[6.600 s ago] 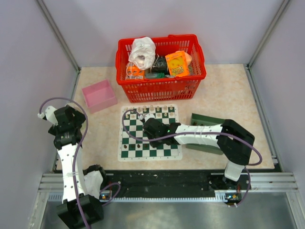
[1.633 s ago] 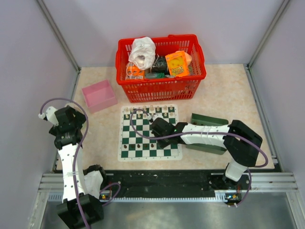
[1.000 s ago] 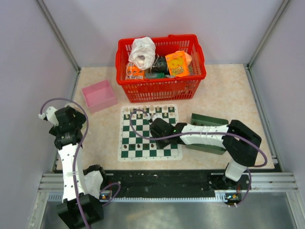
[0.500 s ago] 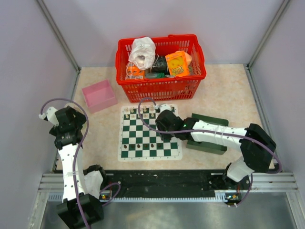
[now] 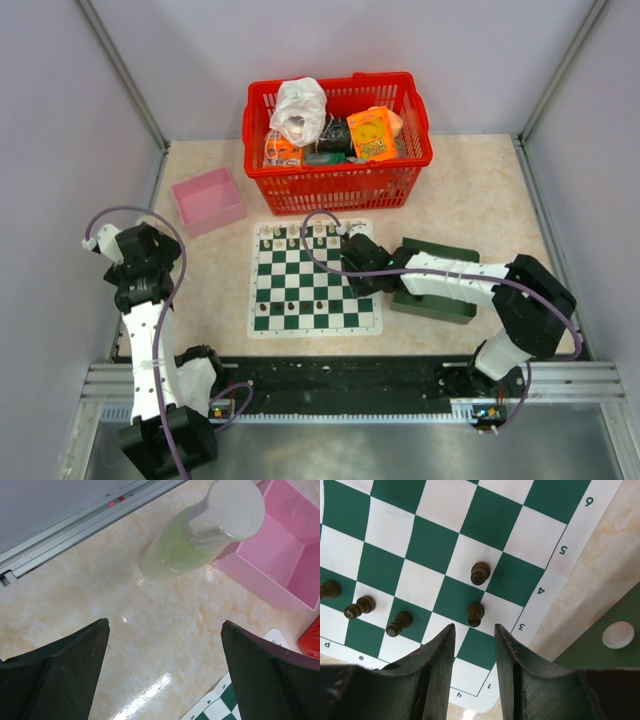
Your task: Set up the chess pieces on the board
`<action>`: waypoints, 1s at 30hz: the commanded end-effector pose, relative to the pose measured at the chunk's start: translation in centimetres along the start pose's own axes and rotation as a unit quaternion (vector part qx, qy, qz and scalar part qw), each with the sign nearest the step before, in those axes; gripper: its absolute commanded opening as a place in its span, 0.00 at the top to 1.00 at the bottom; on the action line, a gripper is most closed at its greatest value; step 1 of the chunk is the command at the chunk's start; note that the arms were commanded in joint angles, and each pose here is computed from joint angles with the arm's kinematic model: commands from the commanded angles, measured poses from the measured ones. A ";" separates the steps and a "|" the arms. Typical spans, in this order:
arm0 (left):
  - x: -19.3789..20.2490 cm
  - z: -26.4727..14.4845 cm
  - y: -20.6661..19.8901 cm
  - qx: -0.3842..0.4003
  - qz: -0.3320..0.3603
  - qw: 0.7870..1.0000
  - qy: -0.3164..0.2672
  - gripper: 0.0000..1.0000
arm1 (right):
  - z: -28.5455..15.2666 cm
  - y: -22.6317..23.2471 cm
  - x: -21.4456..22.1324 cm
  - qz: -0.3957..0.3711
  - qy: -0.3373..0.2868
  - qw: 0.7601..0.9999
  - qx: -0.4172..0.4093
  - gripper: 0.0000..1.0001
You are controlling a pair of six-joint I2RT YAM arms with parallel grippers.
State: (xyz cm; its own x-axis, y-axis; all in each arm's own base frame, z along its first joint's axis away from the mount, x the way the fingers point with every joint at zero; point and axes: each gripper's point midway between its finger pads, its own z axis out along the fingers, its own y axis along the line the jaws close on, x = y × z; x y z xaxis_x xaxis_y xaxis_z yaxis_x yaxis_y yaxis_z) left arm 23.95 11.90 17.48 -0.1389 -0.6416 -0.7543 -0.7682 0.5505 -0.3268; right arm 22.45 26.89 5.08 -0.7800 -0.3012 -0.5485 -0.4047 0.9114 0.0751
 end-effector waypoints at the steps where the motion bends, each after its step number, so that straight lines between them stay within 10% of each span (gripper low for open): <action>1: -0.8 0.2 -0.4 0.009 -0.010 1.000 -0.017 0.01 | 0.8 0.3 -0.4 0.007 -0.002 1.000 -0.006 0.64; 30: -1.1 0.3 -0.6 0.009 -0.010 1.000 -0.019 0.01 | 1.3 0.9 -1.7 0.001 -0.018 1.000 -0.010 0.74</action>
State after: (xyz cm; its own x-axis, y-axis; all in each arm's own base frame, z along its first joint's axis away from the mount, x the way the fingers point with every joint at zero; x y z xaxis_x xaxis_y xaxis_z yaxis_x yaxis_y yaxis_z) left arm 23.98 11.89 17.36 -0.1425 -0.6432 -0.7523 -0.7690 0.5505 -0.3249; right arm 22.45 27.01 3.45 -0.7910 -0.3225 -0.5199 -0.4120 0.9090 0.0629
